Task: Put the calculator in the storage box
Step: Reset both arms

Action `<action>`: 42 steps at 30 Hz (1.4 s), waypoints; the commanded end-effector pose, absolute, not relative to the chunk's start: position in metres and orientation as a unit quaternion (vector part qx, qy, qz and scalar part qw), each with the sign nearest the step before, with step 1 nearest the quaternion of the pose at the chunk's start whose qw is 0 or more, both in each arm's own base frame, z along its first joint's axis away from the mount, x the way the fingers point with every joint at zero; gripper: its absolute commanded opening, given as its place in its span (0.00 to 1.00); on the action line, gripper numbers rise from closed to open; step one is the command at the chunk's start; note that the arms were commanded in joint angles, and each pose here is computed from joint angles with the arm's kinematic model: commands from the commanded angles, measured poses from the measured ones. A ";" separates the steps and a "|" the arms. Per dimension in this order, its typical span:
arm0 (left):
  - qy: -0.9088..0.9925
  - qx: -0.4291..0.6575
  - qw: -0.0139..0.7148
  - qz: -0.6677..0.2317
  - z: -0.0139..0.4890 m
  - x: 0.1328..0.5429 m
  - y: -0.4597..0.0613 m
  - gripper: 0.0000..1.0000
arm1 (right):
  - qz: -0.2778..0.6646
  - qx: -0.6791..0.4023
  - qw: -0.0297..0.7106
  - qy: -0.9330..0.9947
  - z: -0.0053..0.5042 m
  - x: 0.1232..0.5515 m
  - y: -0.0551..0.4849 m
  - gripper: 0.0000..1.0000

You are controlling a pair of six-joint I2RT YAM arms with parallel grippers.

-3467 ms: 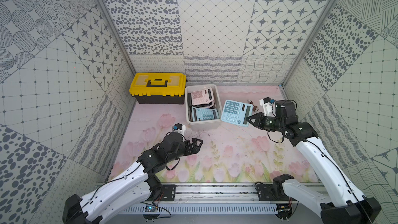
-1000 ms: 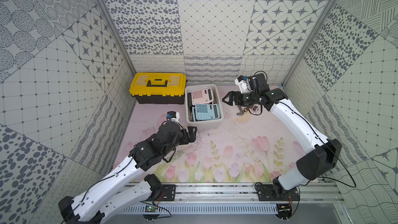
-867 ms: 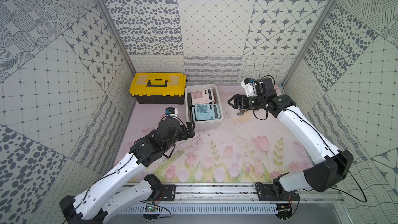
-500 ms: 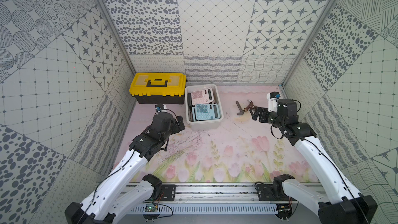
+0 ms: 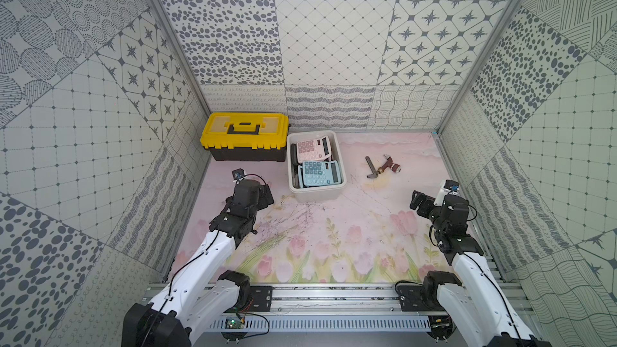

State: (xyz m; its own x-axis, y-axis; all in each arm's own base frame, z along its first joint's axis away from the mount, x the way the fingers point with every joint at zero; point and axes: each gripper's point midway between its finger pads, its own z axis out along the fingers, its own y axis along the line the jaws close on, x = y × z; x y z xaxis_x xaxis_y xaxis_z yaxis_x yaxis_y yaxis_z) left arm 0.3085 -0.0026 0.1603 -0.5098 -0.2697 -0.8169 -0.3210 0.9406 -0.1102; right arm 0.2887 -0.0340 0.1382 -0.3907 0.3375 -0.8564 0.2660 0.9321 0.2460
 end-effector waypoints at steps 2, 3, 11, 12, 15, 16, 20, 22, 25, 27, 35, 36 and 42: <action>0.819 -0.140 0.552 0.065 0.171 0.328 0.009 1.00 | 0.007 0.214 0.587 0.781 0.152 0.293 -0.054 0.97; 0.819 -0.139 0.553 0.066 0.166 0.330 0.009 1.00 | 0.001 0.219 0.586 0.780 0.146 0.292 -0.057 0.97; 0.823 -0.130 0.545 0.091 0.131 0.352 0.009 1.00 | -0.016 0.223 0.606 0.764 0.136 0.293 -0.063 0.97; 0.821 -0.134 0.547 0.095 0.128 0.354 0.011 1.00 | -0.020 0.226 0.610 0.759 0.136 0.293 -0.065 0.97; 0.820 -0.133 0.547 0.103 0.116 0.359 0.012 1.00 | -0.032 0.217 0.617 0.755 0.139 0.300 -0.068 0.97; 0.821 -0.133 0.545 0.103 0.111 0.361 0.011 1.00 | -0.034 0.212 0.619 0.755 0.139 0.303 -0.067 0.97; 0.824 -0.114 0.546 0.103 0.108 0.371 0.006 1.00 | -0.036 0.188 0.624 0.758 0.140 0.319 -0.064 0.97; 0.826 -0.113 0.540 0.119 0.106 0.376 0.009 1.00 | -0.036 0.173 0.624 0.761 0.140 0.327 -0.060 0.97; 0.824 -0.094 0.543 0.133 0.108 0.384 0.008 1.00 | -0.040 0.148 0.625 0.766 0.141 0.340 -0.054 0.97; 0.820 -0.090 0.548 0.138 0.109 0.388 0.010 1.00 | -0.037 0.134 0.626 0.768 0.141 0.346 -0.049 0.97; 0.822 -0.075 0.553 0.113 0.097 0.396 0.008 1.00 | -0.018 0.095 0.626 0.774 0.140 0.366 -0.031 0.97; 0.824 -0.078 0.550 0.110 0.096 0.395 0.008 1.00 | -0.018 0.094 0.627 0.773 0.140 0.368 -0.031 0.97; 0.825 -0.076 0.550 0.106 0.096 0.396 0.008 1.00 | -0.003 0.076 0.630 0.773 0.118 0.383 -0.020 0.97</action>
State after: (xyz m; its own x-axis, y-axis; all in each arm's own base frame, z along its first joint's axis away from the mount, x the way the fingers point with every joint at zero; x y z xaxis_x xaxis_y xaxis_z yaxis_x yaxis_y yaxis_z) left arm 0.3843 0.0111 0.0775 -0.4521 -0.0193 -0.8918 -0.2645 0.9577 0.1133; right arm 0.3716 -0.0300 0.1085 -0.2666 0.1448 -0.9529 0.1770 0.9792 0.0992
